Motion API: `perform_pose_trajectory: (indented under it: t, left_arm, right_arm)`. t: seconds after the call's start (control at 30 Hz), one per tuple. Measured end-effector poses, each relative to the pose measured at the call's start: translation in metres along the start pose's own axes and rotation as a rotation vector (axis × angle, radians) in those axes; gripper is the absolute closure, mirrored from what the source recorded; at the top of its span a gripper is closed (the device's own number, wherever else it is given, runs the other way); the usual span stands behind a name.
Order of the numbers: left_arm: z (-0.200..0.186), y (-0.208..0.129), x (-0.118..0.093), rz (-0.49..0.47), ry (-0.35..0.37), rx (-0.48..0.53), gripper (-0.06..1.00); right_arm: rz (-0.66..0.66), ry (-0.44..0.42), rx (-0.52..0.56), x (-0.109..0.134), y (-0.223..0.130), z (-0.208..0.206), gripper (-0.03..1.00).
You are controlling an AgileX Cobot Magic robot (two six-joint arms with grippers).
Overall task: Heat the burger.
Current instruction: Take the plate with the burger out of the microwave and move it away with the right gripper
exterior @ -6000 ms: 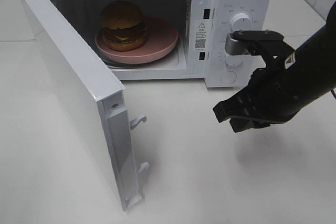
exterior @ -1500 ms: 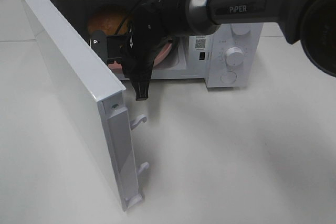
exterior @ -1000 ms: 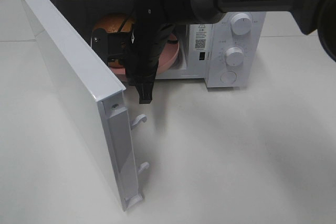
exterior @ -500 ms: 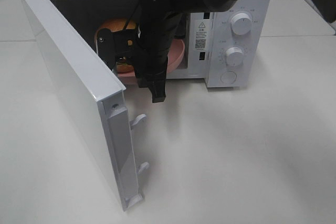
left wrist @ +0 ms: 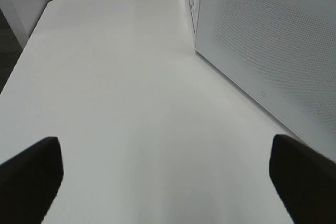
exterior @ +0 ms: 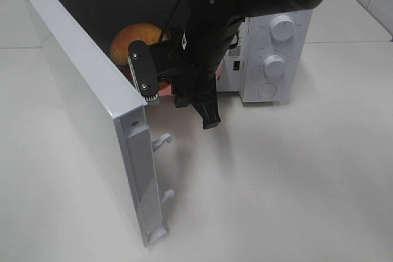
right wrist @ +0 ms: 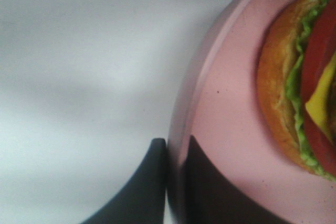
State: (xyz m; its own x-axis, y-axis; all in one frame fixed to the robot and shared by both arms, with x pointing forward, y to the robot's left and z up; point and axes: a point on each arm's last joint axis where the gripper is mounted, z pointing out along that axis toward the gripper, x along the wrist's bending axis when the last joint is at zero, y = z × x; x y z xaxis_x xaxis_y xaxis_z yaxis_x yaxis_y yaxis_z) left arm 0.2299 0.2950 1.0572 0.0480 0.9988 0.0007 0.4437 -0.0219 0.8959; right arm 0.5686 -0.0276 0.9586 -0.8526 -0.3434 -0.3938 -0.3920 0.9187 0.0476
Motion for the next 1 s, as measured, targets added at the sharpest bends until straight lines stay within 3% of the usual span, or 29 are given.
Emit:
perform_pose_trajectory:
  t: [0.6, 1.0]
  left_arm:
    - [0.0, 0.0, 0.0, 0.0, 0.0, 0.0, -0.04]
    - [0.0, 0.0, 0.0, 0.0, 0.0, 0.0, -0.04]
  right_arm:
    - [-0.055, -0.11, -0.034, 0.045, -0.014, -0.032, 0.97]
    - [-0.053, -0.091, -0.034, 0.092, -0.03, -0.046, 0.96]
